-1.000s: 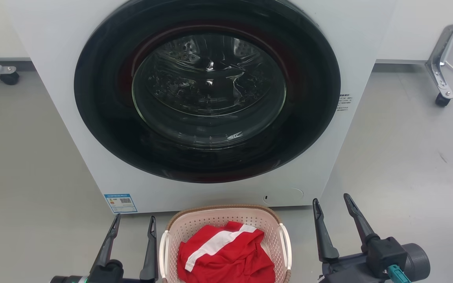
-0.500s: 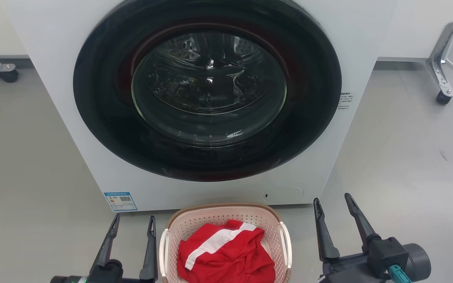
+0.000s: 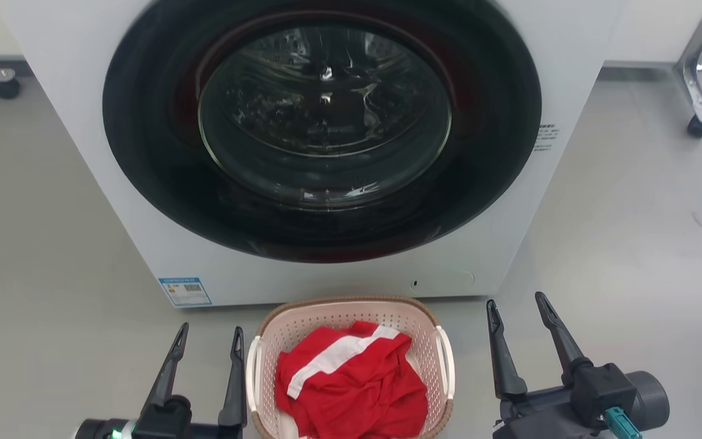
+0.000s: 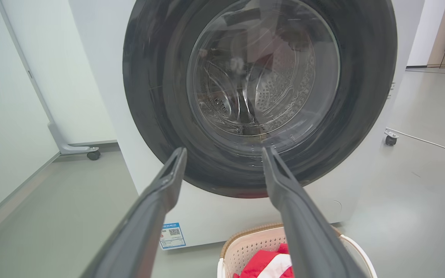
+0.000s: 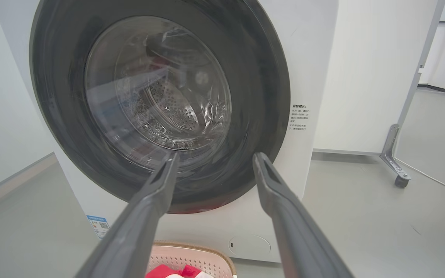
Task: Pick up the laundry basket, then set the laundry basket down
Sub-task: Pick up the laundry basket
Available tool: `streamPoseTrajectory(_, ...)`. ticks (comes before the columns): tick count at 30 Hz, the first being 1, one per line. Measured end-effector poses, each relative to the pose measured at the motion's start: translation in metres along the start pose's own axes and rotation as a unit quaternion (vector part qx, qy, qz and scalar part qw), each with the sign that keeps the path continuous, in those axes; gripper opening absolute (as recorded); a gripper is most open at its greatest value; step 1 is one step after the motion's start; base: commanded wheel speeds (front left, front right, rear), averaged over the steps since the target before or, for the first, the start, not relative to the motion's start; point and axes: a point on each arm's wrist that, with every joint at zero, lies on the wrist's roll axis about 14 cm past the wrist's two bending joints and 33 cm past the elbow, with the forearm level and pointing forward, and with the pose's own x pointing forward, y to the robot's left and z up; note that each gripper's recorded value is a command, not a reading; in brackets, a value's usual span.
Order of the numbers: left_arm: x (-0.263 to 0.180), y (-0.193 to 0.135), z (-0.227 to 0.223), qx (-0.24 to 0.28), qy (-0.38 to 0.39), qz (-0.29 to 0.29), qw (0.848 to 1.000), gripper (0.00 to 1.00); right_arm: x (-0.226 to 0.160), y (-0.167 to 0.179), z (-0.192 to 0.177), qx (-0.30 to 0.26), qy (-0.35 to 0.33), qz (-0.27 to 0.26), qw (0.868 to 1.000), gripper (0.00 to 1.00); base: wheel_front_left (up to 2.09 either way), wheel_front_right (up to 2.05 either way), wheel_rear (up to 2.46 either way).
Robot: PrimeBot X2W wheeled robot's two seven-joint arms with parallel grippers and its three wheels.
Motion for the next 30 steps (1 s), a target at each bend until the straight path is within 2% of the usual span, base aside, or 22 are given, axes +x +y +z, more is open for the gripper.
streamPoseTrajectory(12,0.044,-0.004,-0.021,-0.008,0.023,-0.011,1.0,1.0,0.038,-0.006,-0.033,0.007,0.034,0.012,0.999,1.0,0.0,0.0,0.0)
streamPoseTrajectory(20,0.069,-0.005,-0.062,-0.01,0.074,-0.017,0.997,1.0,0.066,-0.017,-0.073,0.006,0.073,0.013,0.997,1.0,0.0,0.0,0.0)
streamPoseTrajectory(30,0.088,0.003,-0.13,-0.031,0.159,-0.008,0.987,1.0,0.09,-0.031,-0.14,0.007,0.143,0.01,0.99,1.0,0.0,0.0,0.0)
